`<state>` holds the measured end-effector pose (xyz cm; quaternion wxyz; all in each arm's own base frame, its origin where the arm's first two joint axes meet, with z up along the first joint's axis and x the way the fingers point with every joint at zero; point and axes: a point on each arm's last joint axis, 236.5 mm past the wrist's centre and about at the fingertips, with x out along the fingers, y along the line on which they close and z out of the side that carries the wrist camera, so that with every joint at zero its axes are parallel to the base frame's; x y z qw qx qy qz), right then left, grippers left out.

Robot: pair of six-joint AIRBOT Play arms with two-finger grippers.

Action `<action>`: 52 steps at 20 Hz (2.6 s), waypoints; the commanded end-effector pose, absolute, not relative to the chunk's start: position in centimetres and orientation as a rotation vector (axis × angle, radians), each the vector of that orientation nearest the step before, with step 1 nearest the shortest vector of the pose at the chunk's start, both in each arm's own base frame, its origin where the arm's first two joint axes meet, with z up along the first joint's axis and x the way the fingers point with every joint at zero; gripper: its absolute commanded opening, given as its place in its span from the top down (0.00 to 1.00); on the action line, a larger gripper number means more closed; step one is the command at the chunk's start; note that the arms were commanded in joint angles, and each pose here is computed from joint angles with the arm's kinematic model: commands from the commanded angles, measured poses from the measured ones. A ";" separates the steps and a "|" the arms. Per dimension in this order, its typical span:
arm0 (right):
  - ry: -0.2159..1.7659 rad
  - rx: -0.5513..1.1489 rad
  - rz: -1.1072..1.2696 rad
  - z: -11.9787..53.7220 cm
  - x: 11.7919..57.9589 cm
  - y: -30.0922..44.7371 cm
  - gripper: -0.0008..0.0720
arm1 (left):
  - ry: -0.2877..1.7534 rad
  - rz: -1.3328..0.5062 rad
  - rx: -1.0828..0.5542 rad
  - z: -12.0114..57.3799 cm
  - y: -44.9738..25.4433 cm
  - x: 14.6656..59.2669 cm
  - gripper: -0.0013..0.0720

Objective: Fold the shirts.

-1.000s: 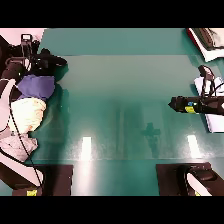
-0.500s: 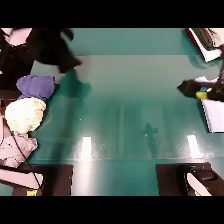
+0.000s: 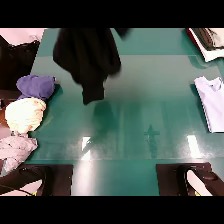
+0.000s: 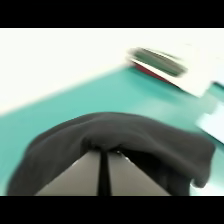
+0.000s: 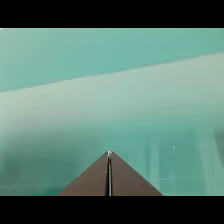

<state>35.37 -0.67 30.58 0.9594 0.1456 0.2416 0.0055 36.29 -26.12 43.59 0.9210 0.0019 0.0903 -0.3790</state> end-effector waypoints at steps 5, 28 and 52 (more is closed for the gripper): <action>0.600 0.241 0.140 30.1 36.3 3.7 0.96 | 0.678 -1.011 0.034 27.6 -33.9 31.9 0.95; 0.709 0.184 0.271 27.1 36.9 8.9 0.96 | 1.510 -0.704 -0.314 -4.7 -25.0 22.5 0.23; 1.303 0.111 0.582 3.5 29.7 21.8 0.18 | 1.372 -0.761 -0.154 0.0 -26.6 25.7 0.95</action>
